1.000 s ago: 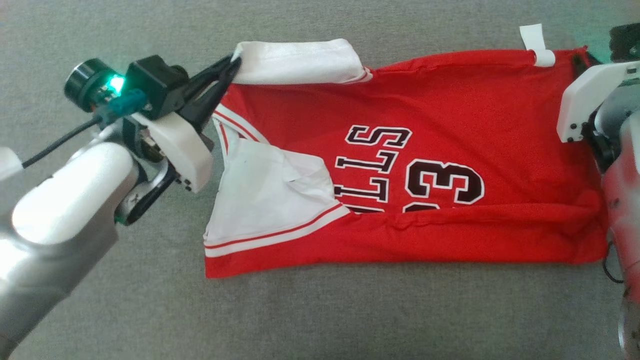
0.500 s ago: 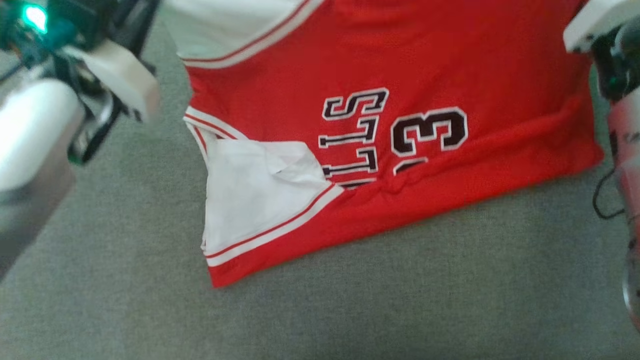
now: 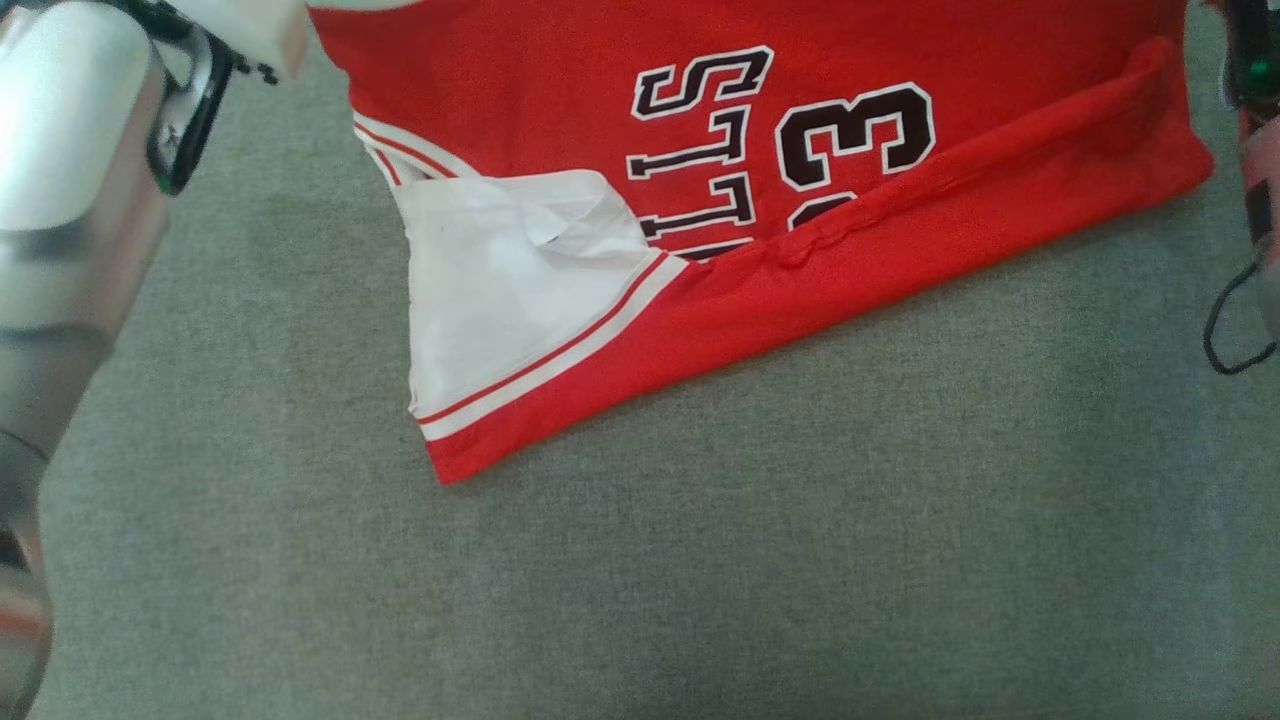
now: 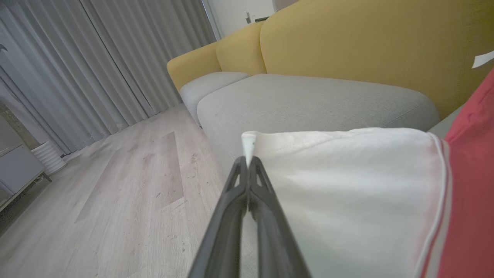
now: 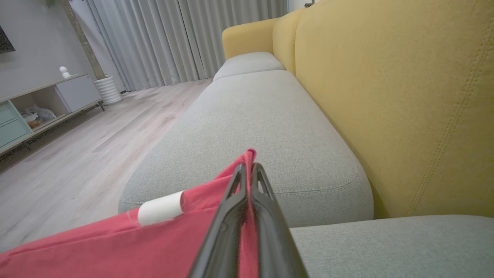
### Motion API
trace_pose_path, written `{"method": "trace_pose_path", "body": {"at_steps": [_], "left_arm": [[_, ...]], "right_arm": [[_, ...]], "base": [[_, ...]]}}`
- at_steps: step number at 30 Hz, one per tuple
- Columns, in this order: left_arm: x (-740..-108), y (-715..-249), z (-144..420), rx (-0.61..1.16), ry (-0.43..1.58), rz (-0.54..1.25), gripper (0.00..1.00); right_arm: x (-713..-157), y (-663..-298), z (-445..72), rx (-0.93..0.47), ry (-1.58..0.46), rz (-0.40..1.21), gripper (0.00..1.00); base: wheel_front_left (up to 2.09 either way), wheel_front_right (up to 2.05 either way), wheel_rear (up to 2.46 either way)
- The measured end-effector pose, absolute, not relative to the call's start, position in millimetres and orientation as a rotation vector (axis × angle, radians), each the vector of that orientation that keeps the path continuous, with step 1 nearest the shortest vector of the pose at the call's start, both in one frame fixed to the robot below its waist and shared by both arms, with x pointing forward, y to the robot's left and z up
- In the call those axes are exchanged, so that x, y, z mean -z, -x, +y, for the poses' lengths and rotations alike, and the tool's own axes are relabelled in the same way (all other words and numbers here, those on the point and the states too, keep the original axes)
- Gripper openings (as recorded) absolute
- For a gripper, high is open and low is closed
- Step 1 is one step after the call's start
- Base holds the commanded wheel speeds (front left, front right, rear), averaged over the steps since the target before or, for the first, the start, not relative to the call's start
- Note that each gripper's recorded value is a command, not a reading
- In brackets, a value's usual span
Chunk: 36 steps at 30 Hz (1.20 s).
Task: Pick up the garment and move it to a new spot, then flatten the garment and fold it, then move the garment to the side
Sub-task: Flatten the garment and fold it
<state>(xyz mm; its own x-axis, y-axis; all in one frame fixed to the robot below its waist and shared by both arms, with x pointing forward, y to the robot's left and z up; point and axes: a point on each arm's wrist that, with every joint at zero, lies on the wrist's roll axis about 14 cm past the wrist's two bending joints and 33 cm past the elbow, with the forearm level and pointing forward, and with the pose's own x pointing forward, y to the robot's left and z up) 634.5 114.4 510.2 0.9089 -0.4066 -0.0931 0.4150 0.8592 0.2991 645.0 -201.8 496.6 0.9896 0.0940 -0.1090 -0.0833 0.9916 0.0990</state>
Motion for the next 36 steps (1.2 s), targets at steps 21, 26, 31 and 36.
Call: {"method": "trace_pose_path", "body": {"at_steps": [21,26,31,36], "left_arm": [[-450,-500,111,0.630,-0.213,0.355,0.00],[-431,-456,110,0.702,-0.232,0.500,0.00],[-423,-414,101,0.778,-0.201,0.606,0.00],[-428,-398,94,0.808,-0.187,0.652,0.00]], "right_arm": [[-451,-574,-211,-0.204,-0.002,0.388,0.00],[-433,-553,-211,-0.286,0.163,0.476,0.00],[-421,-537,-229,-0.293,0.255,0.553,0.00],[-413,-525,-241,-0.289,0.304,0.625,0.00]], "base": [[0.00,0.00,0.00],[0.00,0.00,0.00],[0.00,0.00,0.00],[0.00,0.00,0.00]]}}
